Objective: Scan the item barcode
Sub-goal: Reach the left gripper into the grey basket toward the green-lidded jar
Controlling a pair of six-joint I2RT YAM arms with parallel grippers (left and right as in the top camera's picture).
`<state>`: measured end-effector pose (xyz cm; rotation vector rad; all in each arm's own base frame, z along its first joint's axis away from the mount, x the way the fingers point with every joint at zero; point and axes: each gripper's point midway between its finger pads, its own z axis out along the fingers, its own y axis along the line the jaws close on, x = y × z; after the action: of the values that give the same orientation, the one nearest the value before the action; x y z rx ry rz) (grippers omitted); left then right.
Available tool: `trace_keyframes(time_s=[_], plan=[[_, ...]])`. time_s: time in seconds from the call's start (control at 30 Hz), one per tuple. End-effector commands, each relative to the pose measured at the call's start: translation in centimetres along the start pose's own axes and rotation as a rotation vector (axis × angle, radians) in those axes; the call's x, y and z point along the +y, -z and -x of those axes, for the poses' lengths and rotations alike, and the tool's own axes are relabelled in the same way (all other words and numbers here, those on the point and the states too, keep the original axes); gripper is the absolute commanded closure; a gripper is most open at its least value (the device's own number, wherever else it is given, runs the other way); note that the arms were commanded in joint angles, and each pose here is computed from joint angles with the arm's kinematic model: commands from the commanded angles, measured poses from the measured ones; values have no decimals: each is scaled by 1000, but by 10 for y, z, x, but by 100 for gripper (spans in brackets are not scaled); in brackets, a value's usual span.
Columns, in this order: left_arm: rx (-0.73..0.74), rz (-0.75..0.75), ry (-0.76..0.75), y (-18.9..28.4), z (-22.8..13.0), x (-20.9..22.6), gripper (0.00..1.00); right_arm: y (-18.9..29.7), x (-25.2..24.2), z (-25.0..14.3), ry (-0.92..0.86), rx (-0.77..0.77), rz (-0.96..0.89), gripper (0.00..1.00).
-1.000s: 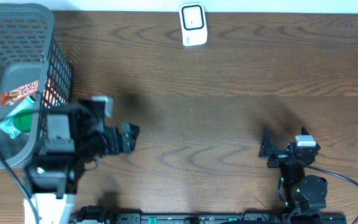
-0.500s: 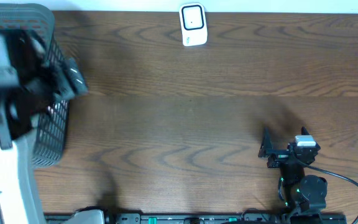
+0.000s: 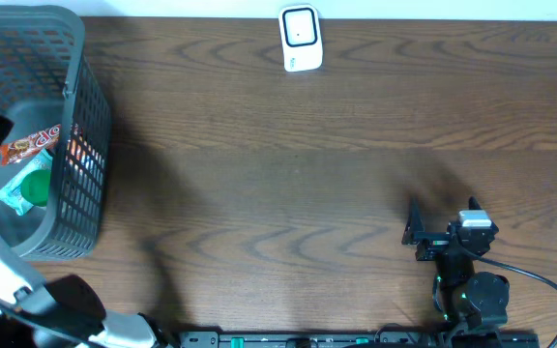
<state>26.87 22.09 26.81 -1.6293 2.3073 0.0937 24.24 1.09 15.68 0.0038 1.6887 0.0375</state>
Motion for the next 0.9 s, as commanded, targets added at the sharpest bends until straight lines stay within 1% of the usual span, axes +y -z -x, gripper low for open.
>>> trace_keyframes(time_s=[0.0, 0.3, 0.67, 0.87], plan=[[65, -2, 29, -17, -1, -4, 2, 0, 3, -1, 16, -1, 14, 1], [204, 99, 103, -76, -9, -2, 2, 0, 3, -1, 16, -1, 14, 1], [367, 208, 88, -169, -35, 5, 3, 0, 3, -1, 16, -1, 14, 1], [378, 214, 76, -199, -49, 8, 2, 0, 3, -1, 16, -1, 14, 1]])
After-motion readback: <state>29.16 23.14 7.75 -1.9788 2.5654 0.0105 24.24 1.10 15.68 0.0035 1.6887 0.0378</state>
